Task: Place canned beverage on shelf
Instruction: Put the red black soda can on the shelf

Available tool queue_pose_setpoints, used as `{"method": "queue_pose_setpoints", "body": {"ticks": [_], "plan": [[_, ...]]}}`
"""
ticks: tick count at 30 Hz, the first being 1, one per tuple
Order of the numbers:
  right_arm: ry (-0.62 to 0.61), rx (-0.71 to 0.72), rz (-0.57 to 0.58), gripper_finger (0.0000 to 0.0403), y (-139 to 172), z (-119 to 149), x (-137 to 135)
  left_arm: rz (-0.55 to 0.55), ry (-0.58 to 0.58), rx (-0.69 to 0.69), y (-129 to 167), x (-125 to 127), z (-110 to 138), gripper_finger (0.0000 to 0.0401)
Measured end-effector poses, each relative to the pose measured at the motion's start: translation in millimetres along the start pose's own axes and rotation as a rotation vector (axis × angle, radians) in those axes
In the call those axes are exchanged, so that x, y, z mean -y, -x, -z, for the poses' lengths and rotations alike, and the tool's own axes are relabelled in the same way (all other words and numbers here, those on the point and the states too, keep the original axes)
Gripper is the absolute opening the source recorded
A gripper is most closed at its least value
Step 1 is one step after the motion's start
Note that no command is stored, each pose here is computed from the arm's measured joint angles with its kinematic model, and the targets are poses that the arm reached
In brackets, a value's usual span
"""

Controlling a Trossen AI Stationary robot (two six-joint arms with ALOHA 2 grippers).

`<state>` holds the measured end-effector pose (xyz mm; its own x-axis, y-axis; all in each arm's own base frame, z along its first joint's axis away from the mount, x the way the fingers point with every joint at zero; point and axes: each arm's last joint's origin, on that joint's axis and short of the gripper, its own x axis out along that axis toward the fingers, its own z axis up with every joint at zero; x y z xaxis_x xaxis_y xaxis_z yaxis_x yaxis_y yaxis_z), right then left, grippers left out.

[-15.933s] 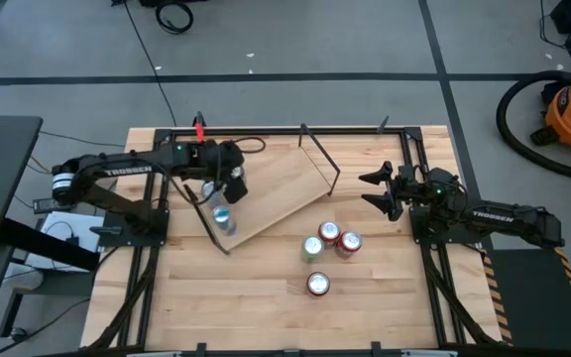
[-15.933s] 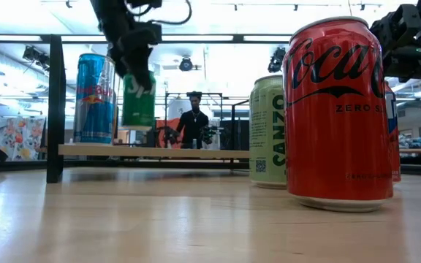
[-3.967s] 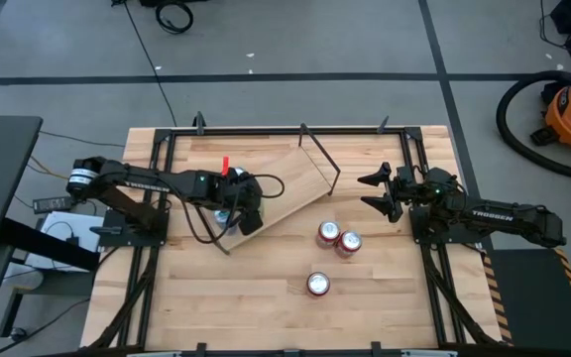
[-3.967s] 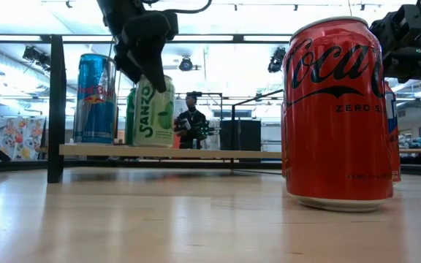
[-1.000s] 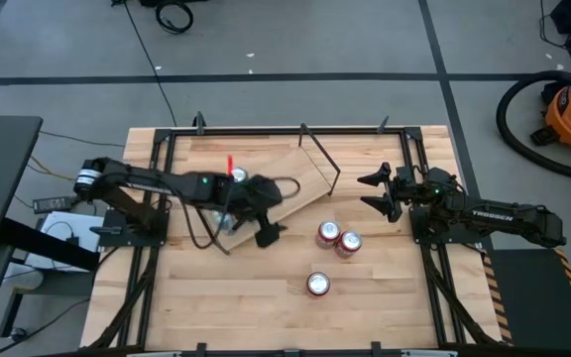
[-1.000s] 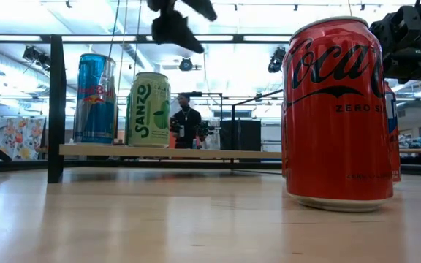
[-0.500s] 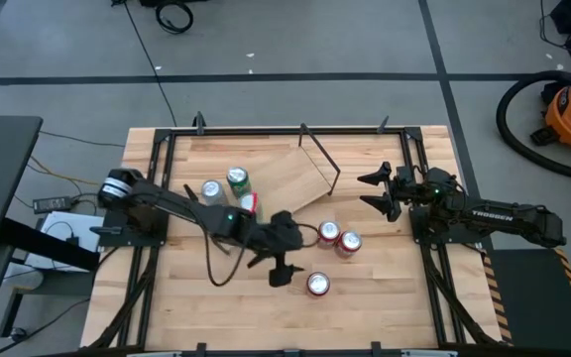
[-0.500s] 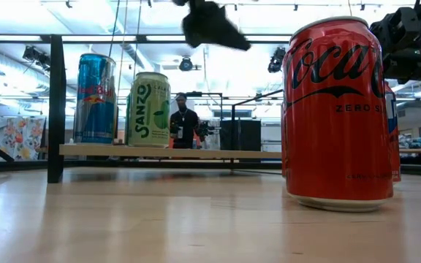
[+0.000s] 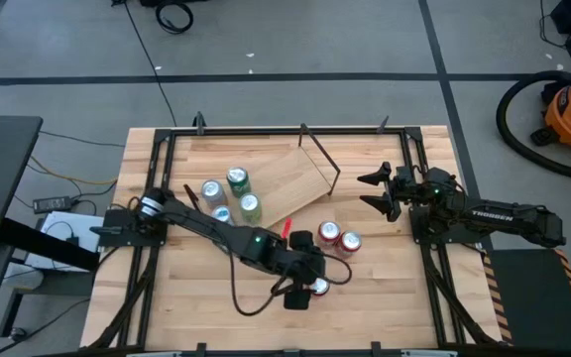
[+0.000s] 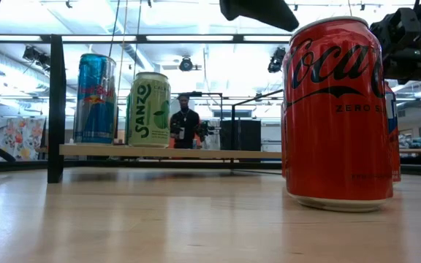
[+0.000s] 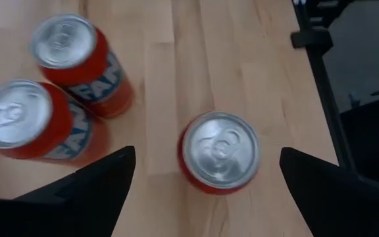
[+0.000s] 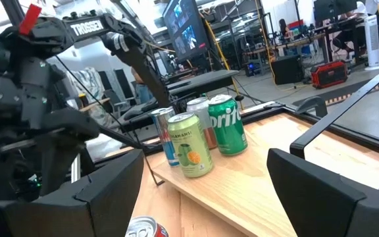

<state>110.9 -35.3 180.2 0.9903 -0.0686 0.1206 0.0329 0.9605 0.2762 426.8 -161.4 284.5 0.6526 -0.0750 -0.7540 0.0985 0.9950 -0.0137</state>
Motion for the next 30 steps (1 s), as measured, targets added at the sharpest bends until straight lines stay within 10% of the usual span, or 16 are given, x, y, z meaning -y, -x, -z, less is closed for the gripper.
{"method": "queue_pose_setpoints", "body": {"ticks": [30], "plan": [[0.003, -0.004, -0.005, 0.0334, 0.0, 0.3, -0.1, 0.044, -0.059, -0.019, -69.0, 3.9, 21.1, 0.0389]]}}
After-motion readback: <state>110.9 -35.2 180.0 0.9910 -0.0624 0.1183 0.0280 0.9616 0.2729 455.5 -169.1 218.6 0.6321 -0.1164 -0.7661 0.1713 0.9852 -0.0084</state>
